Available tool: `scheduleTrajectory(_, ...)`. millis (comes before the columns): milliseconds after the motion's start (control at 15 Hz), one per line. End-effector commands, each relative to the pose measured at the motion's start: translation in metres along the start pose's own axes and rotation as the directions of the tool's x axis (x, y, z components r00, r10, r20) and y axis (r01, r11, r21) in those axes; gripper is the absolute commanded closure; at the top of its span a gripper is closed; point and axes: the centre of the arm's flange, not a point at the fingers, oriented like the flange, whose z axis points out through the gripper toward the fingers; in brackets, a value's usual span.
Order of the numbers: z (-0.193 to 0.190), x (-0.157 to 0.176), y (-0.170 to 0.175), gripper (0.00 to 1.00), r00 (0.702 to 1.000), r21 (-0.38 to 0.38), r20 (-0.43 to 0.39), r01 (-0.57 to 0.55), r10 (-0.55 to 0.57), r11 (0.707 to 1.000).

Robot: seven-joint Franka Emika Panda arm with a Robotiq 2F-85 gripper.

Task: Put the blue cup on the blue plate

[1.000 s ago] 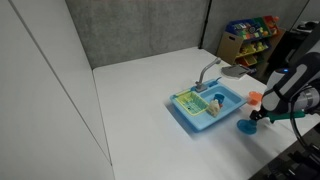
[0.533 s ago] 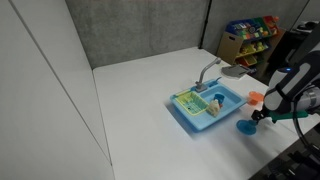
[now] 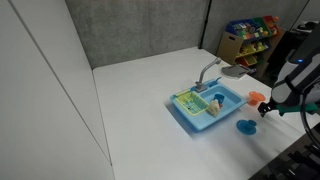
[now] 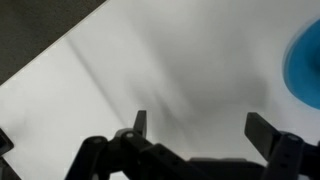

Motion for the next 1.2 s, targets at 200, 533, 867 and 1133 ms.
scheduleTrajectory(200, -0.062, -0.024, 0.002, 0.0, 0.997, -0.011, -0.035, 0.067, -0.067, 0.998)
scheduleTrajectory(533, -0.103, -0.031, 0.002, 0.0, 0.994, -0.027, 0.015, 0.111, -0.111, 0.993)
scheduleTrajectory(867, -0.15, -0.034, 0.002, 0.0, 0.988, -0.007, 0.079, 0.134, -0.133, 0.991)
scheduleTrajectory(1133, -0.19, -0.037, 0.002, 0.0, 0.981, 0.056, 0.119, 0.147, -0.153, 0.987)
